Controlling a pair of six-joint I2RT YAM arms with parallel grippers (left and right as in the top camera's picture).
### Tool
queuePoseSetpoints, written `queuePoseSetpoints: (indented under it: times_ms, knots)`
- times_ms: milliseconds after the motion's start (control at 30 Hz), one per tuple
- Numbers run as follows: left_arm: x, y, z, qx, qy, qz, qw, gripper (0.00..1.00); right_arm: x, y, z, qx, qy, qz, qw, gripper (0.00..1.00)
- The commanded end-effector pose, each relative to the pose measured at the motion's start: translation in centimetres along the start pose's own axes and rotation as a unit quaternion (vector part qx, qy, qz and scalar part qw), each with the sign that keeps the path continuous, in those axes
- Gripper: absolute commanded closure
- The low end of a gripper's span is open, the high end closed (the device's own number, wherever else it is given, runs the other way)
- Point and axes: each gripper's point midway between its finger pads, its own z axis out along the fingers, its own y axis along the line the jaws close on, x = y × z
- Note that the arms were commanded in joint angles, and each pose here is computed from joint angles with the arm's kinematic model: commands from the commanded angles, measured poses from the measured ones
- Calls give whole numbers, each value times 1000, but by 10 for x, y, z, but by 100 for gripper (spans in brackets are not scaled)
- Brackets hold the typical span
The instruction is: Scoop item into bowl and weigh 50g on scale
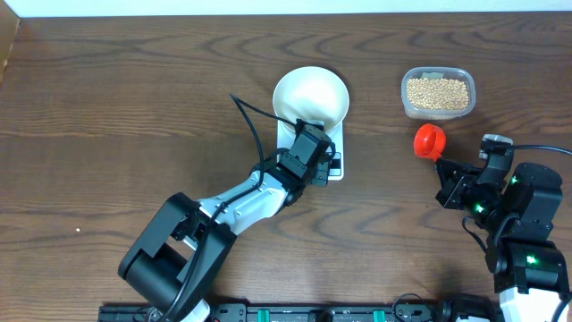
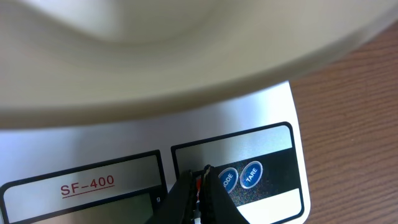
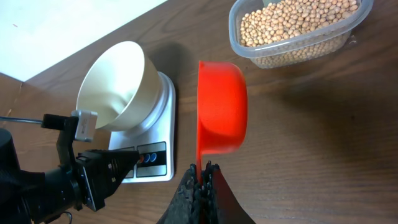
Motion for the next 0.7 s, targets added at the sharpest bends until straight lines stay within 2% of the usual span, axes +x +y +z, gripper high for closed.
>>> queuePoseSetpoints:
  times_ms: [0, 667]
  knots:
    - [5, 5, 4, -14, 4, 9, 1000, 93, -6, 1, -4, 3, -10, -13, 1000, 99]
    - [9, 11, 12, -27, 6, 23, 999, 93, -6, 1, -4, 4, -10, -16, 1000, 99]
